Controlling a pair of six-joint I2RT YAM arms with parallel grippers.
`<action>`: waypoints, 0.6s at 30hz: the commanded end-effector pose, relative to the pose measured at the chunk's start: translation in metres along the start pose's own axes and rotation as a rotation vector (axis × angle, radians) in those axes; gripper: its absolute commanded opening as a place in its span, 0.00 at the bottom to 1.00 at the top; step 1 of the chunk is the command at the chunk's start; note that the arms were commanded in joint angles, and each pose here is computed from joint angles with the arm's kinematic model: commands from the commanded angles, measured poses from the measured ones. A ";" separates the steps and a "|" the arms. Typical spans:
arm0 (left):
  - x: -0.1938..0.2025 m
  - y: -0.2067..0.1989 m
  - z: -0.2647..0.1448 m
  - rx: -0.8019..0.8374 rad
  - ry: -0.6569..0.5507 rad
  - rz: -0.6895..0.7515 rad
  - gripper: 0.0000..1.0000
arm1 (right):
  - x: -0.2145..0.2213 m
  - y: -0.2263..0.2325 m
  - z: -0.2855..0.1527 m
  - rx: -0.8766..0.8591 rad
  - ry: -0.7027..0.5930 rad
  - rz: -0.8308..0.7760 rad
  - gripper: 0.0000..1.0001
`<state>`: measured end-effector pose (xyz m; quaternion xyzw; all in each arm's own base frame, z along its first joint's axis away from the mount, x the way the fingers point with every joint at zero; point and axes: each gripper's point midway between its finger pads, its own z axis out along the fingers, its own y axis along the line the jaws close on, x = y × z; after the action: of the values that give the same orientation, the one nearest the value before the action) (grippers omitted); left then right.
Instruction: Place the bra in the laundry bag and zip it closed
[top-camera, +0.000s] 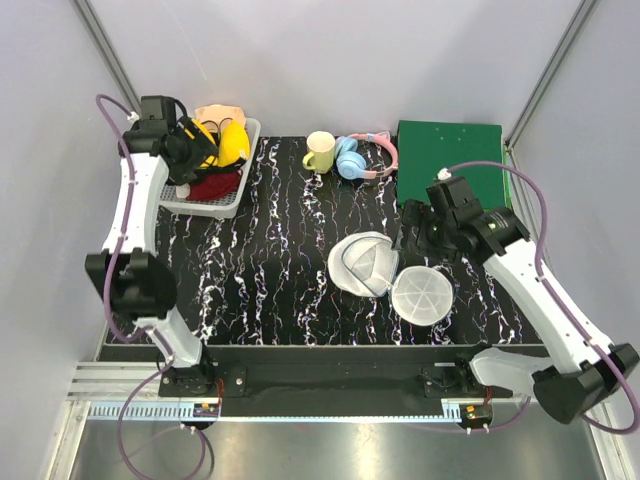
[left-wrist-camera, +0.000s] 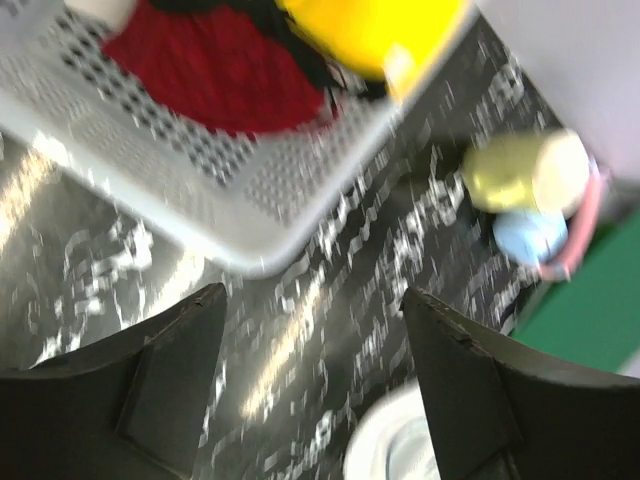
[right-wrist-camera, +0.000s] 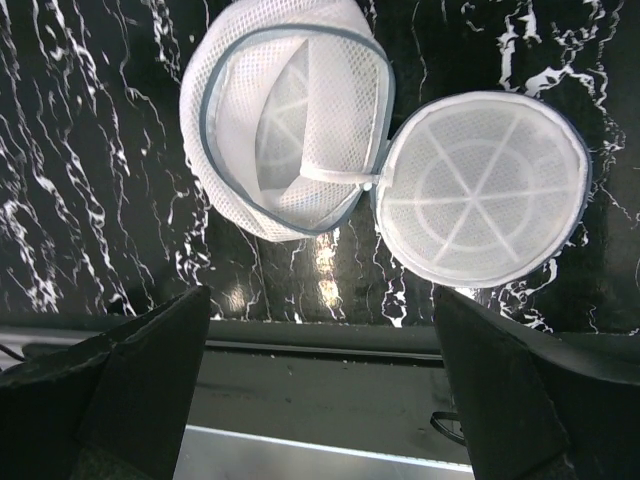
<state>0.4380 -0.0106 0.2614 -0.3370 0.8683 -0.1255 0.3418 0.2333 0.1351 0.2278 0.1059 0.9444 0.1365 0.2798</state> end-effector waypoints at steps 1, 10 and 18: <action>-0.045 -0.020 0.041 0.060 -0.126 -0.091 0.73 | -0.004 0.024 0.005 -0.090 0.066 -0.079 1.00; -0.059 -0.066 0.119 0.091 -0.338 0.102 0.77 | -0.044 0.056 0.023 -0.112 0.069 -0.217 1.00; -0.070 -0.073 0.169 -0.059 -0.440 0.203 0.99 | -0.034 0.043 0.031 -0.075 0.127 -0.213 1.00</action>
<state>0.5979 -0.0392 0.1754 -0.2756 0.8446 -0.0516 0.4561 0.2870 0.1790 0.2319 -0.0067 0.9592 0.1487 0.2401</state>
